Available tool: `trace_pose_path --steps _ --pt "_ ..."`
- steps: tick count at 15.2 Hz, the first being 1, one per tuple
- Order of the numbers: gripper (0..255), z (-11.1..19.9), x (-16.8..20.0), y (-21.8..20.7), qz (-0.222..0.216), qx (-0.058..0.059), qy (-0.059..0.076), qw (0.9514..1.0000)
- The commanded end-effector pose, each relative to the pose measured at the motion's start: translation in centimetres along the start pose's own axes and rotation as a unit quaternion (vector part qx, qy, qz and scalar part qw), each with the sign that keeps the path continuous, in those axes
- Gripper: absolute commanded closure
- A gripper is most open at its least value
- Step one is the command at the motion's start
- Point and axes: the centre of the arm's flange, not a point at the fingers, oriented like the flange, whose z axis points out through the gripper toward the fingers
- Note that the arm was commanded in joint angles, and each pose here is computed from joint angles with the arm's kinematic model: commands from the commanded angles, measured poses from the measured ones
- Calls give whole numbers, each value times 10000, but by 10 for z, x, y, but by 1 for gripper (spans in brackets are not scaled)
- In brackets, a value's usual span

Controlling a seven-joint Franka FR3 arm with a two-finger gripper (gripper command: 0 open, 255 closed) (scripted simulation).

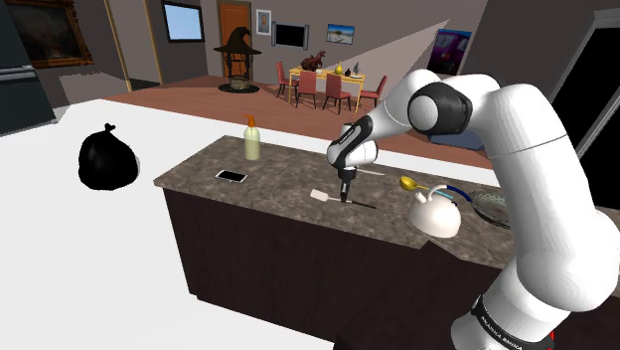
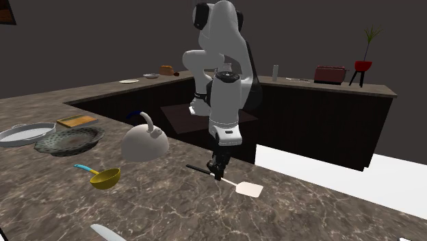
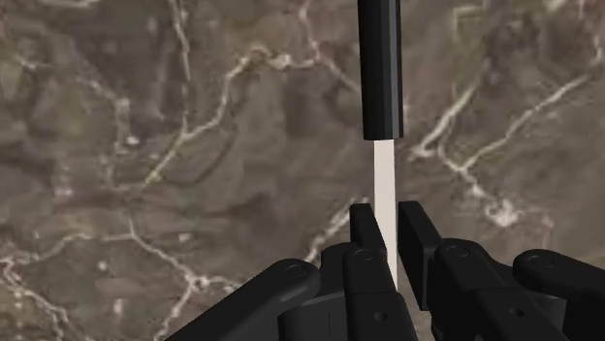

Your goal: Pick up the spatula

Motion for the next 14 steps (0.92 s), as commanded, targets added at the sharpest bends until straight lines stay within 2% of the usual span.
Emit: trace_pose_path --steps 1,14 --pt "255 0 0 -1 0 0 0 10000" --pt "255 -68 -5 -1 0 0 0 10000"
